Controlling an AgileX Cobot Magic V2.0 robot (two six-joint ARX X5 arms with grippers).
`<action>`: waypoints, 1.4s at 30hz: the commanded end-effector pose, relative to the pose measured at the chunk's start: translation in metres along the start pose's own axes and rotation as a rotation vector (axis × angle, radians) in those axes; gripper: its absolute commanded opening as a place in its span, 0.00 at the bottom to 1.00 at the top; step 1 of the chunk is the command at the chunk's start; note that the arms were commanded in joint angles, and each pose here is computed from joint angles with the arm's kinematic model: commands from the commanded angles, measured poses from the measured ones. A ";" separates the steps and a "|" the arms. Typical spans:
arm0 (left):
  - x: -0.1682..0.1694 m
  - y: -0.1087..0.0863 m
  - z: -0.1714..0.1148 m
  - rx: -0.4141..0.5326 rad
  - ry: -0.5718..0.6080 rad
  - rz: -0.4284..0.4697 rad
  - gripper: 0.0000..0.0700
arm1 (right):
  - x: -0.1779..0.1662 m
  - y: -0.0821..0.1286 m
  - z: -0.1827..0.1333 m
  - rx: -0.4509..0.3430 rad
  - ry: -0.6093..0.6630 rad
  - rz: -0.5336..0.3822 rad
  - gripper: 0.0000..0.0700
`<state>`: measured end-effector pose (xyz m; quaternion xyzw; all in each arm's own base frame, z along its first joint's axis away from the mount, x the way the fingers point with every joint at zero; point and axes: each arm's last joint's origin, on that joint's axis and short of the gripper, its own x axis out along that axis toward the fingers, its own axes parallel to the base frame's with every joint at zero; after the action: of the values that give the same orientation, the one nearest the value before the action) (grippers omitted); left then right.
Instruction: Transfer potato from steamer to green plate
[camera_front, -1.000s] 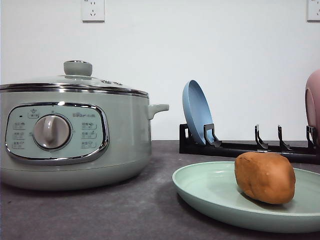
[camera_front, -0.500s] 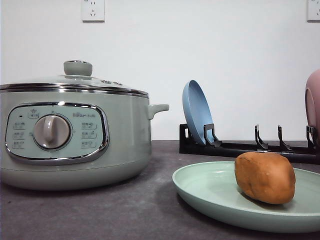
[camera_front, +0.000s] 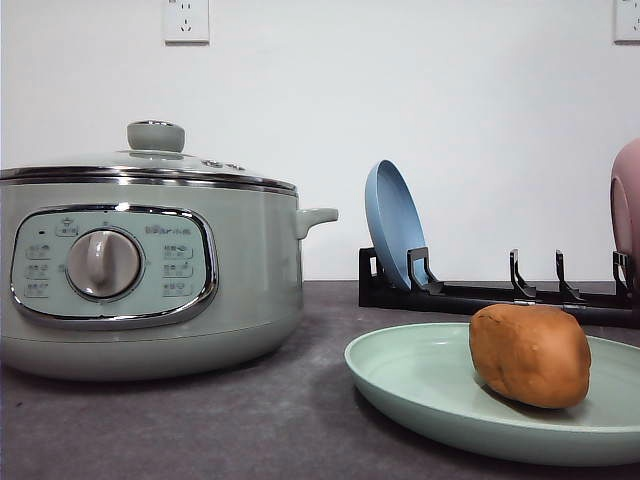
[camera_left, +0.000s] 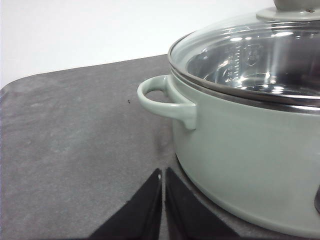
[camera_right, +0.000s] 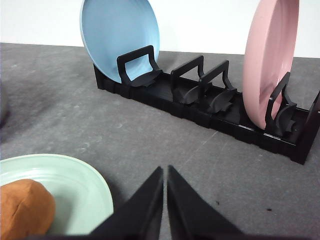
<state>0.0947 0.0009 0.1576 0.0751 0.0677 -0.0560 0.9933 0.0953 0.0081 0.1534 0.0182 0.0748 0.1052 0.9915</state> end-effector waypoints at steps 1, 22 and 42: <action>0.002 -0.001 -0.007 -0.007 0.025 -0.001 0.00 | 0.000 0.000 -0.001 -0.007 0.002 0.001 0.00; 0.002 -0.001 -0.007 -0.007 0.026 -0.001 0.00 | 0.000 0.000 -0.001 -0.007 0.002 0.001 0.00; 0.002 -0.001 -0.007 -0.007 0.025 -0.001 0.00 | 0.000 0.000 -0.001 -0.007 0.002 0.001 0.00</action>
<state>0.0947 0.0009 0.1576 0.0751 0.0677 -0.0560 0.9933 0.0953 0.0081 0.1534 0.0182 0.0748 0.1054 0.9914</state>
